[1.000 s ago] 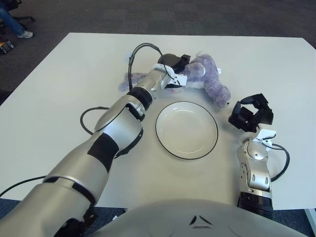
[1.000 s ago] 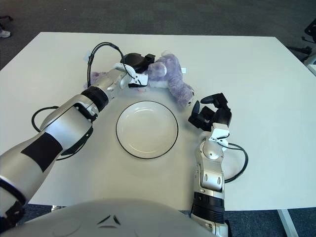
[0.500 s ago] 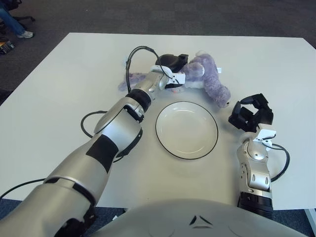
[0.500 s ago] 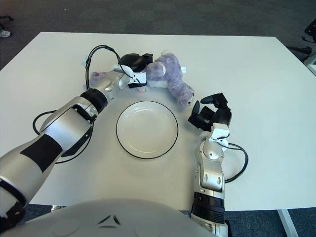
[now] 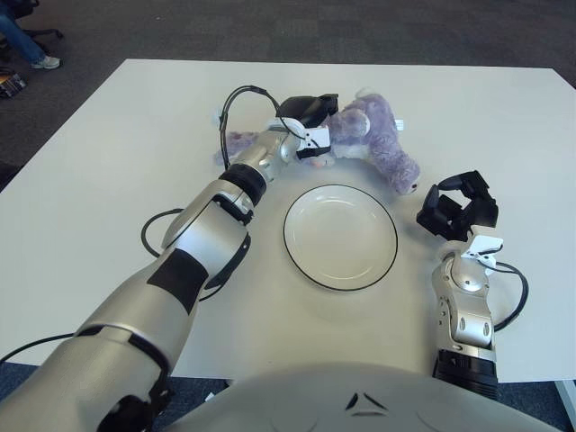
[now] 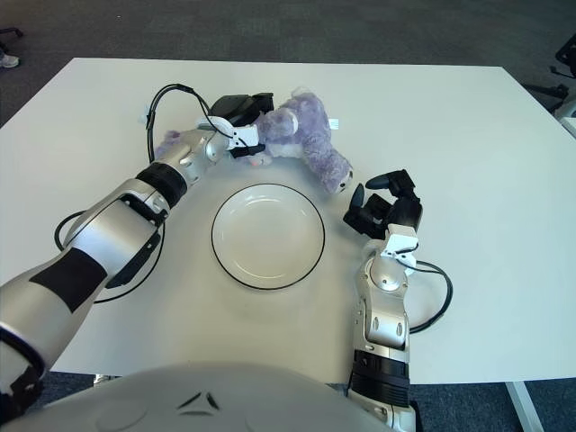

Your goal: Put the doll into the plate.

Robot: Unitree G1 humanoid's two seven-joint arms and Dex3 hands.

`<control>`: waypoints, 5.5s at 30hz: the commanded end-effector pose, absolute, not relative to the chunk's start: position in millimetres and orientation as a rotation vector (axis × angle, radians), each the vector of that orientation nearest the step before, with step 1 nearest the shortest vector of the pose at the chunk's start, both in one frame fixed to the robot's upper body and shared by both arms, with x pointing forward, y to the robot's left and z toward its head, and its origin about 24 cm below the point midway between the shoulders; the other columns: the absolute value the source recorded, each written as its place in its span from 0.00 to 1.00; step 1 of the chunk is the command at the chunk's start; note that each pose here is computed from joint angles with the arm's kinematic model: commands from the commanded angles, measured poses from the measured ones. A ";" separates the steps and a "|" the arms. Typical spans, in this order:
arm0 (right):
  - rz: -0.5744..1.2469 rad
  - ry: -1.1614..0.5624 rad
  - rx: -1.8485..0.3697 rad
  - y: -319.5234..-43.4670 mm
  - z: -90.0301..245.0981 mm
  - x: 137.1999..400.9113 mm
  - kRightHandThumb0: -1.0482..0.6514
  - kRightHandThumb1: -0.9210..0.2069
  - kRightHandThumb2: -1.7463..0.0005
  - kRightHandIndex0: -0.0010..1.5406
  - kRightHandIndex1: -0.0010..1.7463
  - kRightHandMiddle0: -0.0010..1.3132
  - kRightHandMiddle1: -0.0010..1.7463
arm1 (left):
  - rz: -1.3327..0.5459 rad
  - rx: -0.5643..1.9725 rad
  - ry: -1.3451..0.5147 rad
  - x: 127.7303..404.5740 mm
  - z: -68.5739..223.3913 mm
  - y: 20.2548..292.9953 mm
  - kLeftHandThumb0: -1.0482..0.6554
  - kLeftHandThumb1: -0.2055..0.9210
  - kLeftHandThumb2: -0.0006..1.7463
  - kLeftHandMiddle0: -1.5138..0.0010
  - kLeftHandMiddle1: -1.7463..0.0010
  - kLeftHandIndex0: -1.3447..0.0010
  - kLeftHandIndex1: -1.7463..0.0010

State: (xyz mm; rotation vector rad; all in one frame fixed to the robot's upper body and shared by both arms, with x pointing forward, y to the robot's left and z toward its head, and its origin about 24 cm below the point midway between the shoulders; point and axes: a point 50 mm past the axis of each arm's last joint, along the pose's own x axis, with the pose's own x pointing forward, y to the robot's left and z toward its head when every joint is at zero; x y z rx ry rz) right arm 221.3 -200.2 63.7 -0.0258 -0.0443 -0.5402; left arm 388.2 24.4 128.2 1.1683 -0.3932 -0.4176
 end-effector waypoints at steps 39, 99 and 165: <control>-0.523 -0.038 -0.049 -203.2 60.7 225.3 0.35 0.47 0.30 0.73 1.00 0.42 1.00 | -0.202 1.027 -0.722 372.0 191.1 48.1 0.96 0.23 0.94 0.45 0.00 0.24 0.00; -0.488 -0.042 -0.052 -203.5 61.0 226.4 0.35 0.45 0.31 0.75 1.00 0.41 1.00 | -0.372 0.831 -0.907 295.2 195.3 118.6 0.98 0.19 0.97 0.42 0.00 0.18 0.00; -0.465 -0.020 -0.078 -203.8 60.6 226.6 0.35 0.45 0.32 0.75 1.00 0.40 1.00 | -0.404 0.716 -0.969 289.6 186.5 118.2 0.61 0.49 0.74 0.68 0.00 0.65 0.01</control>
